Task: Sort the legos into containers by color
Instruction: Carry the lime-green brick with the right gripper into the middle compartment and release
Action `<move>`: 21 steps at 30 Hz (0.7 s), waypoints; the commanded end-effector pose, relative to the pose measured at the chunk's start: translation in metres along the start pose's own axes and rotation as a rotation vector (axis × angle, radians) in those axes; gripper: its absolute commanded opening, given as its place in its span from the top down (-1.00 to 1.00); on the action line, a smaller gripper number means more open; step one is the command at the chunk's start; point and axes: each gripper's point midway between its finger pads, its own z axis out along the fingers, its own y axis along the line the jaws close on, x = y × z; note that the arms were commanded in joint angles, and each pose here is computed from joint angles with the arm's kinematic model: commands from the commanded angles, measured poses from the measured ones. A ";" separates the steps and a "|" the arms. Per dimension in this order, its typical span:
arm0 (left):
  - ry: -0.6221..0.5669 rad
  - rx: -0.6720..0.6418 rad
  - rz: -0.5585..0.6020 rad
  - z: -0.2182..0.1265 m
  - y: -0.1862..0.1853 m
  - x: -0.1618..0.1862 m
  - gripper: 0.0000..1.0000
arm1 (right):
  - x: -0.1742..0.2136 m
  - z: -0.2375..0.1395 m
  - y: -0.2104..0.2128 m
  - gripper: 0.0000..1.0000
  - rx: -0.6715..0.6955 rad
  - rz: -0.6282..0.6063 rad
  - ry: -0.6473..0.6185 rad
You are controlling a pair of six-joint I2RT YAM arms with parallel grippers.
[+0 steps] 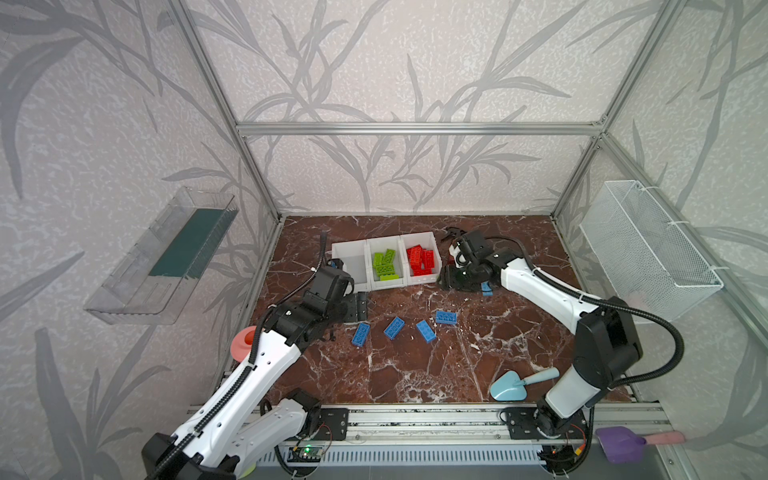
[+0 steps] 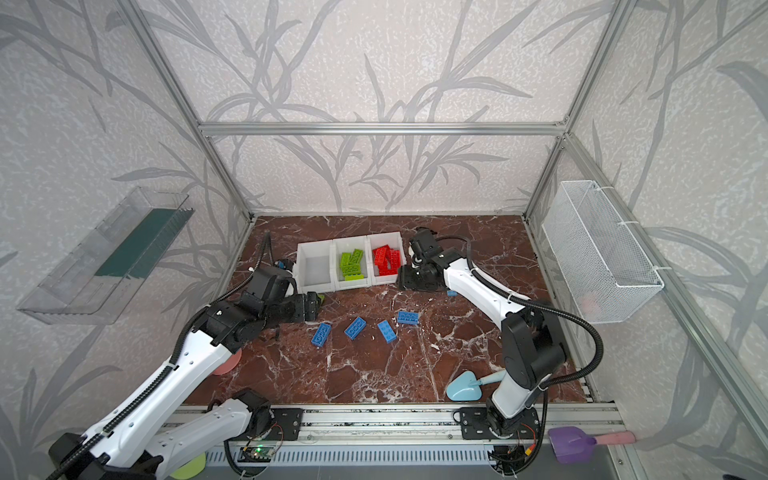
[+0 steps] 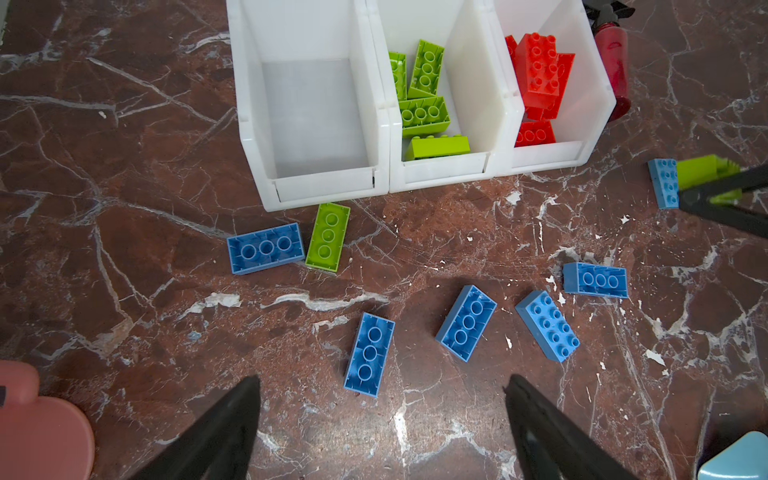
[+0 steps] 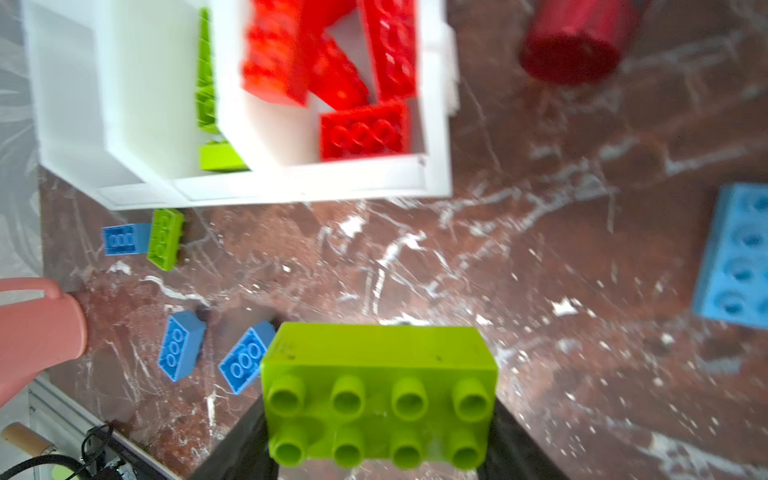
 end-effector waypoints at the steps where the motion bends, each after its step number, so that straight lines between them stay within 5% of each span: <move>1: 0.001 -0.044 -0.002 0.004 0.009 0.003 -0.84 | -0.009 0.013 0.040 -0.07 -0.069 -0.105 0.011; 8: 0.032 -0.057 -0.003 0.011 0.010 0.007 -0.83 | -0.043 0.055 0.098 -0.02 -0.151 -0.157 0.009; 17: 0.067 -0.044 0.003 0.018 0.006 0.012 -0.83 | -0.070 0.096 0.122 -0.02 -0.172 -0.174 0.026; 21: 0.072 -0.049 0.004 0.019 0.006 0.013 -0.83 | -0.076 0.107 0.123 -0.23 -0.156 -0.175 0.034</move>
